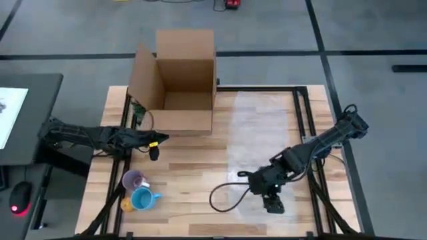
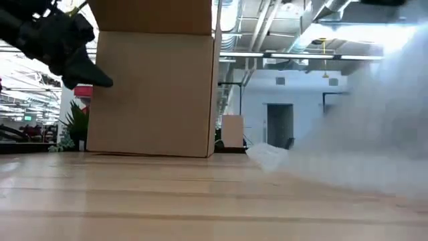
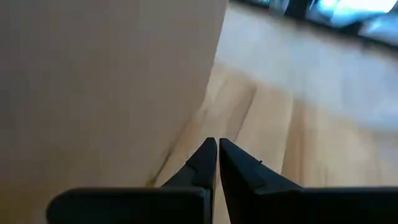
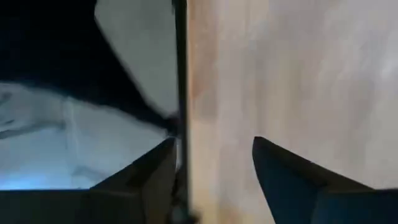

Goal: Wrap mug
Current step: Wrap the blue mug with the bubble wrap

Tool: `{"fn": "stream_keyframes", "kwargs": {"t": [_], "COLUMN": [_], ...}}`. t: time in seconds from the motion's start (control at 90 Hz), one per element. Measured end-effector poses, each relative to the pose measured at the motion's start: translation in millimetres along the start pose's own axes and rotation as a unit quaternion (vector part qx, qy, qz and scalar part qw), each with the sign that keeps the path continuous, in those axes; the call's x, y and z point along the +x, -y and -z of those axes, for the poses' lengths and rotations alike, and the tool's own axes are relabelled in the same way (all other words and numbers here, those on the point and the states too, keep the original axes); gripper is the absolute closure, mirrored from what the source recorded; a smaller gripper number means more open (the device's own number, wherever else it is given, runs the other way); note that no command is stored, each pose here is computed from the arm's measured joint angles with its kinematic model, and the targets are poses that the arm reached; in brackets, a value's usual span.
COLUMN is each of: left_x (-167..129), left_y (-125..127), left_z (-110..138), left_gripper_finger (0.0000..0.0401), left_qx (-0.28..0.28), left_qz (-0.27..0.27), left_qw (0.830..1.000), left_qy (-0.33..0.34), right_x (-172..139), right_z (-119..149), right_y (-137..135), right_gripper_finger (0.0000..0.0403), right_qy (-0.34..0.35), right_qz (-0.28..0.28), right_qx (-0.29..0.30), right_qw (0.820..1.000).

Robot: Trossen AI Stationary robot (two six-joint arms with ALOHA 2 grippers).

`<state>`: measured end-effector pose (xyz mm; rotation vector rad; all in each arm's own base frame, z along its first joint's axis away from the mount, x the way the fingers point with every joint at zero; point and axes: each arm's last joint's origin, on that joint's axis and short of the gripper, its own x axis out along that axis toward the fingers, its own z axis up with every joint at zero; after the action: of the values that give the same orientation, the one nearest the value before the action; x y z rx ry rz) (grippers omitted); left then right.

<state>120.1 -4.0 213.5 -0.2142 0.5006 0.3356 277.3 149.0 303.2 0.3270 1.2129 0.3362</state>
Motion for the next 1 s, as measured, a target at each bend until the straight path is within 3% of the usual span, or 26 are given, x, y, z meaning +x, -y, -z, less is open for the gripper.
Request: {"fn": "stream_keyframes", "kwargs": {"t": [0.2,0.311,0.5,0.6,0.689,0.878,1.0], "left_x": [-11,-22,-32,-34,-34,-29,-19], "left_y": [30,54,115,146,167,183,186], "left_z": [-47,-73,-97,-91,-75,-32,-20], "left_gripper_finger": [0.0401,0.0401,0.0400,0.0386,0.0357,0.0265,0.0219], "left_qx": [0.073,0.097,0.116,0.164,0.213,0.344,0.398], "left_qz": [0.098,0.141,0.242,0.298,0.307,0.253,0.193], "left_qw": [0.985,0.964,0.925,0.887,0.856,0.783,0.770], "left_qy": [-0.119,-0.202,-0.270,-0.311,-0.357,-0.452,-0.460], "right_x": [9,19,38,42,42,41,42], "right_z": [-22,-25,-19,-17,-17,-17,-16], "right_y": [33,49,66,67,66,67,65], "right_gripper_finger": [0.0197,0.0200,0.0200,0.0200,0.0200,0.0200,0.0200], "right_qy": [0.110,0.134,0.155,0.155,0.157,0.161,0.160], "right_qz": [0.068,0.072,0.071,0.070,0.072,0.080,0.078], "right_qx": [-0.067,-0.075,-0.072,-0.076,-0.077,-0.075,-0.075], "right_qw": [0.989,0.985,0.983,0.982,0.982,0.981,0.981]}}
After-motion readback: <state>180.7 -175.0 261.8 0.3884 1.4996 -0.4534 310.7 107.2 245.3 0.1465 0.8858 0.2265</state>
